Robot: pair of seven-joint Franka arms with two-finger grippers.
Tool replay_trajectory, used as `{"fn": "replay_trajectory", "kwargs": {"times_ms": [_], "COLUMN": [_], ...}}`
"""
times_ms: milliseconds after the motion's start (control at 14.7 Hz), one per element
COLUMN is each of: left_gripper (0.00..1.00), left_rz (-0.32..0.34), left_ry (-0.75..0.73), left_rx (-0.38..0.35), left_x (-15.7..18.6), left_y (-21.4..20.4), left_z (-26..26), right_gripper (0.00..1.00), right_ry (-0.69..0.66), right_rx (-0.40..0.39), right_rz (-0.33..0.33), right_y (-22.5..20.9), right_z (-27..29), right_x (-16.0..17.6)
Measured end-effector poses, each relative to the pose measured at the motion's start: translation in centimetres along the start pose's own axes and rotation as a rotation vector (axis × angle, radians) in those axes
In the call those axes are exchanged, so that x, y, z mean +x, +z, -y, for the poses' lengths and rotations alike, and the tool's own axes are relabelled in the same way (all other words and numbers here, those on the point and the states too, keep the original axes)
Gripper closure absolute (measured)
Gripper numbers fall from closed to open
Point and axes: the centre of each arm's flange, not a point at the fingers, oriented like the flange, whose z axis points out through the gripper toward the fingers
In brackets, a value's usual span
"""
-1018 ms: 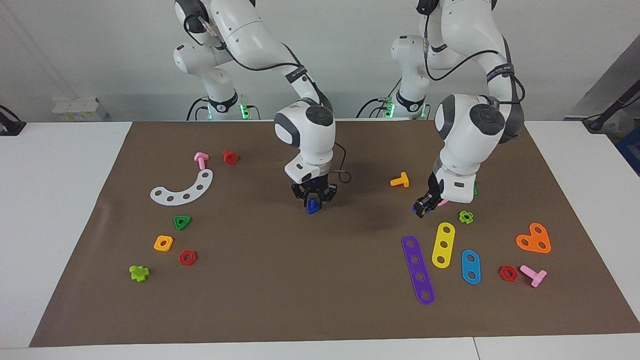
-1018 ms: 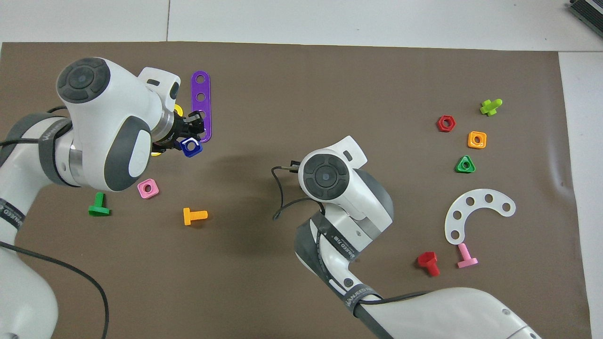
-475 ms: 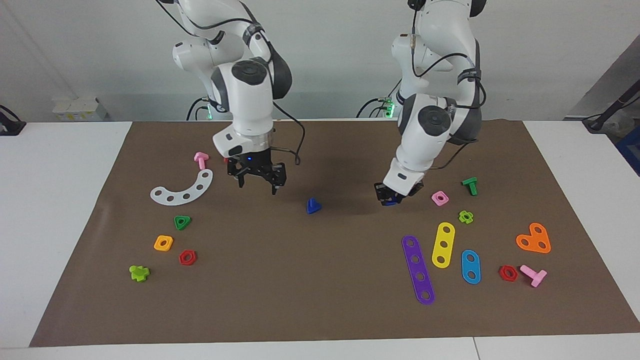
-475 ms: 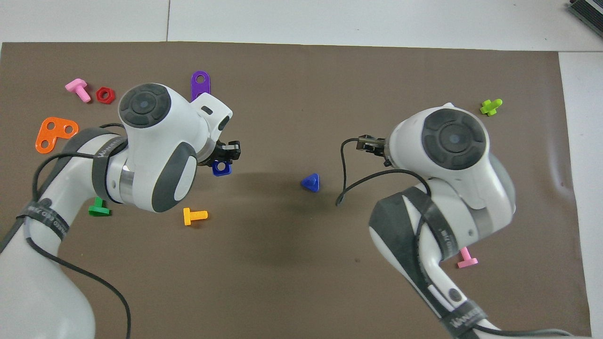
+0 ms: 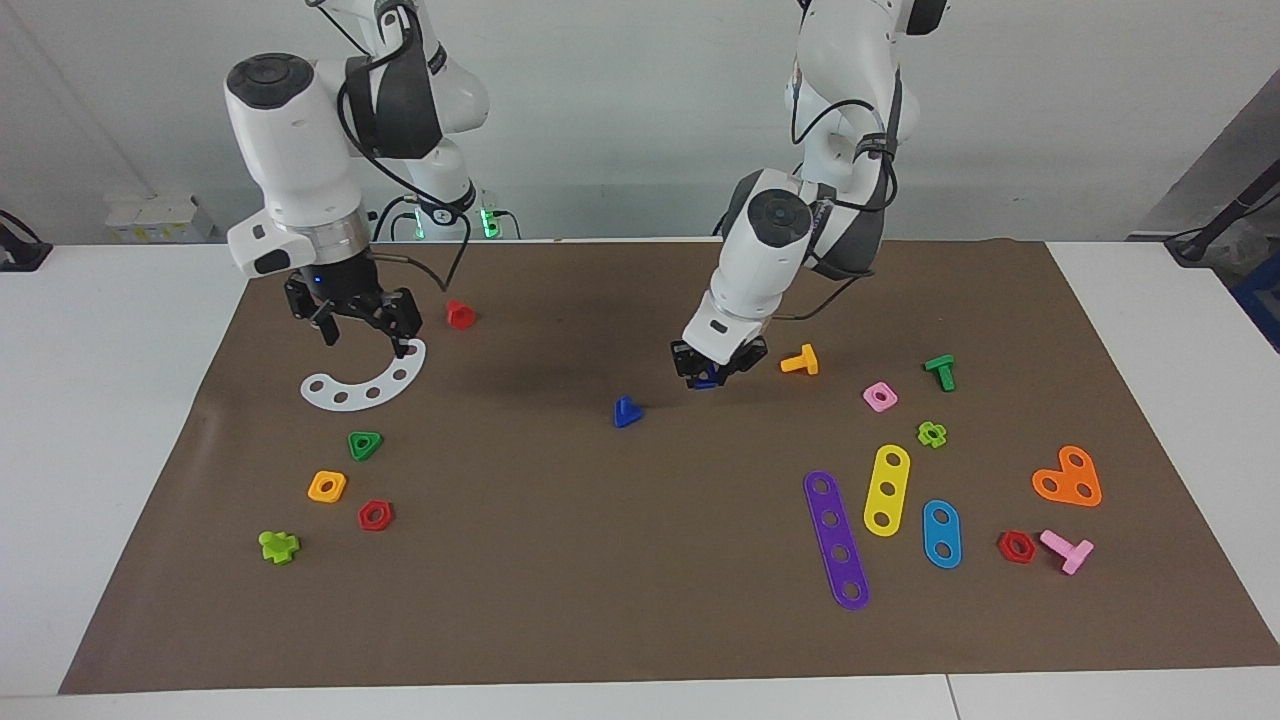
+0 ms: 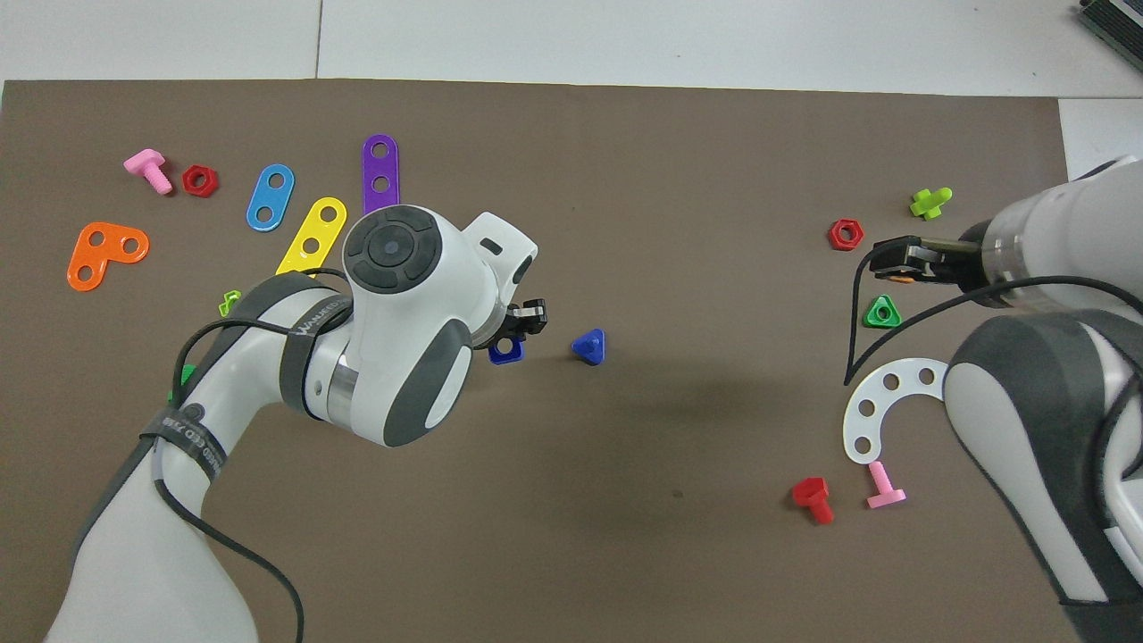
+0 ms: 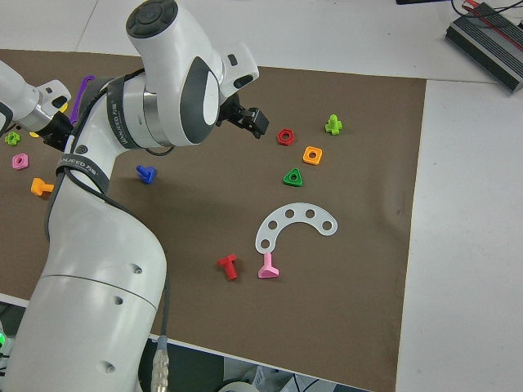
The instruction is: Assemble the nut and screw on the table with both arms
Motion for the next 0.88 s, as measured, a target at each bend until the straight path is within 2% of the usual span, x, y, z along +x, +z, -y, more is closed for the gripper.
{"fn": "replay_trajectory", "kwargs": {"times_ms": [339, 611, 882], "left_gripper": [0.54, 0.54, 0.54], "left_rz": [-0.035, -0.047, -0.047], "left_ry": [-0.101, -0.134, -0.157], "left_rx": [-0.025, -0.036, -0.038], "left_x": [0.5, -1.1, -2.5], "left_y": [1.3, 3.1, 4.5], "left_z": [-4.0, -6.5, -8.1], "right_gripper": [0.0, 0.0, 0.0], "right_ry": [-0.036, -0.087, -0.141], "right_rx": [-0.001, 0.002, 0.019], "right_rz": [0.003, 0.031, 0.062], "right_y": [-4.3, -7.2, -7.8], "right_z": [-0.7, -0.3, 0.6], "right_x": [0.6, 0.7, 0.3]}}
